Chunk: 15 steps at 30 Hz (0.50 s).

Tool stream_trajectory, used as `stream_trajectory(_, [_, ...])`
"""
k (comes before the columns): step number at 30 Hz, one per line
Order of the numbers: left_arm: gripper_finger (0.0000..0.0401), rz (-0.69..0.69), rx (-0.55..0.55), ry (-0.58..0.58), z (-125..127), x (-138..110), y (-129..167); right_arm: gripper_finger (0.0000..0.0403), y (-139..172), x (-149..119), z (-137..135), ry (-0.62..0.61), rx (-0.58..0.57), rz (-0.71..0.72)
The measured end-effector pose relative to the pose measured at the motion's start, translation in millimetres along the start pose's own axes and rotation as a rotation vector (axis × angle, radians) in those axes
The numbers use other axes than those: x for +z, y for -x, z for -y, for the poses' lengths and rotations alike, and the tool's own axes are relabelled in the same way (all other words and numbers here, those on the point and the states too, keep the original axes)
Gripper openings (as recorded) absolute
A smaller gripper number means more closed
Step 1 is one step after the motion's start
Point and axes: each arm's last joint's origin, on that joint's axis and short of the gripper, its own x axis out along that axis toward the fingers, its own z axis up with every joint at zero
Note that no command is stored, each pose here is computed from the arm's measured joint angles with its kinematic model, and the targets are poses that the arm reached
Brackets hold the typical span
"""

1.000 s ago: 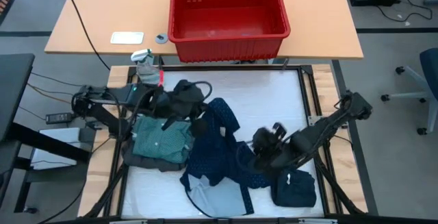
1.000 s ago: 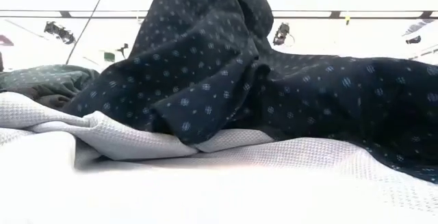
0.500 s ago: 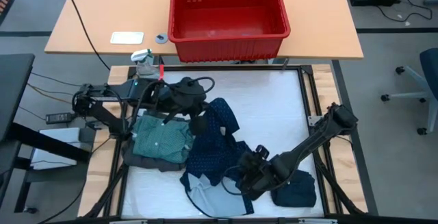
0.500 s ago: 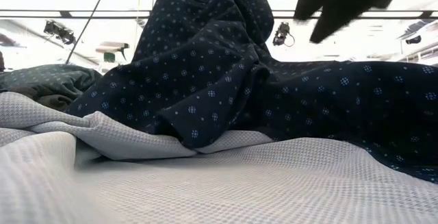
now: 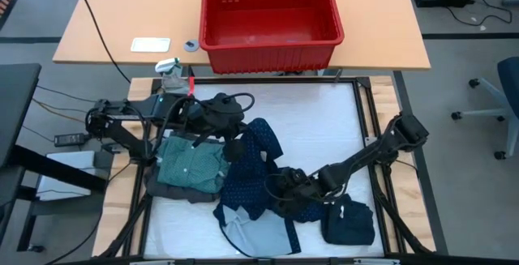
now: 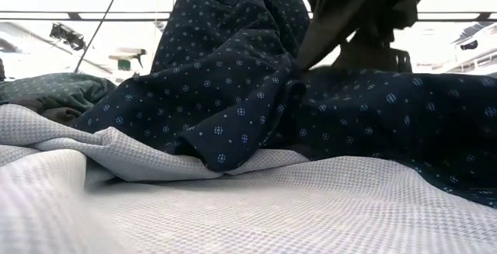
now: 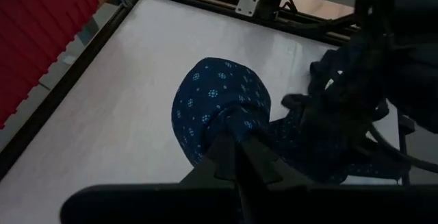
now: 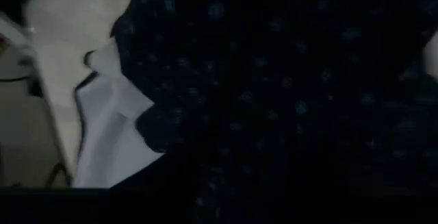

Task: Fold Laundry from Bin
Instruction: Fold the blue polo shirt on the table

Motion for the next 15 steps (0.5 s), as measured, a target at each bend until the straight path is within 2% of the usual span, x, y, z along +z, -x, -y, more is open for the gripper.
stream_trajectory(3, [0.0000, -0.001, 0.000, 0.000, 0, 0, 0, 0.0151, -6, 1, 7, -0.008, 0.006, -0.043])
stream_trajectory(7, [0.0000, -0.018, 0.008, -0.005, -1, -2, 0, 0.0033, 2, 7, 10, 0.017, -0.008, -0.058])
stream_trajectory(8, [0.0000, -0.024, 0.011, -0.002, -1, -3, 0, 0.0019, 7, 9, 10, 0.029, -0.002, -0.060])
stream_trajectory(11, [0.0000, -0.068, -0.013, 0.027, 0, -6, 1, 0.0014, 34, 16, 10, 0.051, -0.036, -0.100])
stream_trajectory(15, [0.0000, -0.107, -0.097, -0.014, 16, -15, 10, 0.0007, 96, 29, 9, 0.197, -0.139, -0.169])
